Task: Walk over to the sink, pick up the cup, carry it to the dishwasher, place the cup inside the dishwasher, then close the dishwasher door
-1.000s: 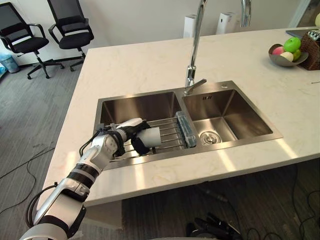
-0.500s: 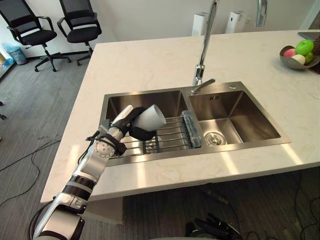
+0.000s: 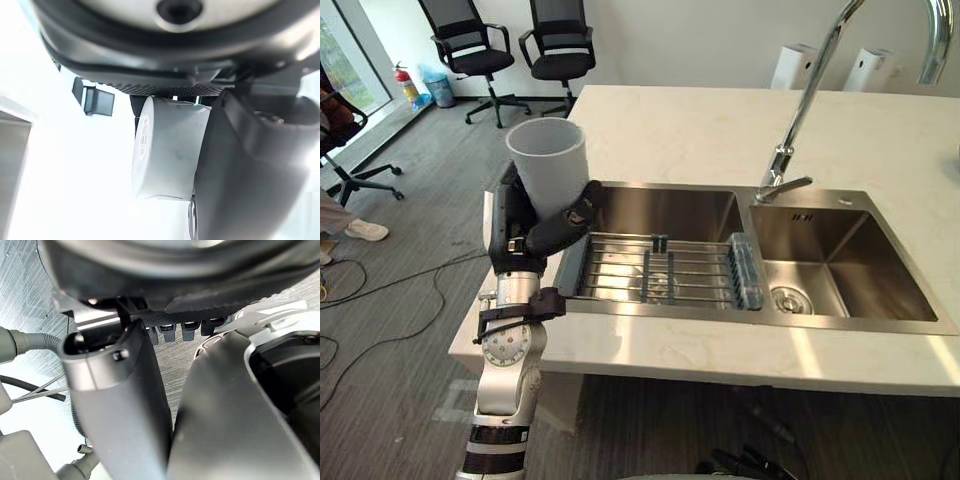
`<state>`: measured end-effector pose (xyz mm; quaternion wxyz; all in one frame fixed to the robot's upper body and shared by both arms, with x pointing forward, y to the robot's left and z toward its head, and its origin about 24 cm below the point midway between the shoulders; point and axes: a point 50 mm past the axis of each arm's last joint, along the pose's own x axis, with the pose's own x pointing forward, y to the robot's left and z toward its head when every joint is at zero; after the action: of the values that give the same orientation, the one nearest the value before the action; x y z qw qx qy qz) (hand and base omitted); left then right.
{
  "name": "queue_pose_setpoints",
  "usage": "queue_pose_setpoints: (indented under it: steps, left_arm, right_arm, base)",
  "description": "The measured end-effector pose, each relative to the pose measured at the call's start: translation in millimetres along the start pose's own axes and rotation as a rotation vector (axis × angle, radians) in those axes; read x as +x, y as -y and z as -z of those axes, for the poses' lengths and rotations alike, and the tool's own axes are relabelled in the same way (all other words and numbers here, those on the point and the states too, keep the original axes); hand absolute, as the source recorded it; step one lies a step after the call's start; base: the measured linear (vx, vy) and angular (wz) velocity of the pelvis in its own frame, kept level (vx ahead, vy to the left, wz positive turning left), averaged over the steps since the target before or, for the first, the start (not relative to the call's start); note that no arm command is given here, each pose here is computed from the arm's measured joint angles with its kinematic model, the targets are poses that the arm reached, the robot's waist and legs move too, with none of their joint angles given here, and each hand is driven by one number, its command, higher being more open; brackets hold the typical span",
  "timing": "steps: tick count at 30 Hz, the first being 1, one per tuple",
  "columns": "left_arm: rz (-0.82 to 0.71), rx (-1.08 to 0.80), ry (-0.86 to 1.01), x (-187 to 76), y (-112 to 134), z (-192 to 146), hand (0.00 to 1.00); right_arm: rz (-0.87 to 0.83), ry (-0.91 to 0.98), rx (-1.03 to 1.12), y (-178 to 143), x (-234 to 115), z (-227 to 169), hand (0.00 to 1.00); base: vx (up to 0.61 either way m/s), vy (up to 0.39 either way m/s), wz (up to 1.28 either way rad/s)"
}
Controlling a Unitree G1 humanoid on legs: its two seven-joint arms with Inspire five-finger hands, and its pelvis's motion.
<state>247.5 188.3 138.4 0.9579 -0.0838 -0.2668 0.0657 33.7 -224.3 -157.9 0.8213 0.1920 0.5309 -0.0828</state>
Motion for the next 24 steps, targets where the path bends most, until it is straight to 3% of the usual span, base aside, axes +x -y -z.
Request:
queue_pose_setpoints:
  steps: [16, 21, 24]
  left_arm:
    - [-0.177, -0.011, 0.053, -18.9, -20.8, -14.2, 0.00]
    - [-0.258, 0.001, 0.042, -47.3, -28.1, -24.6, 0.00]
    - [-0.280, -0.030, 0.039, -50.5, -26.3, -22.9, 0.00]
  right_arm:
    - [0.032, -0.037, -0.005, -1.7, 1.4, 5.9, 1.00]
    - [0.049, -0.057, -0.022, 7.7, -2.8, 9.3, 1.00]
    - [0.057, -0.067, -0.032, 14.8, -4.6, 7.6, 1.00]
  base:
    - [-0.01, -0.005, 0.07]
    - [-0.06, -0.048, 1.32]
    - [-0.11, -0.017, 2.27]
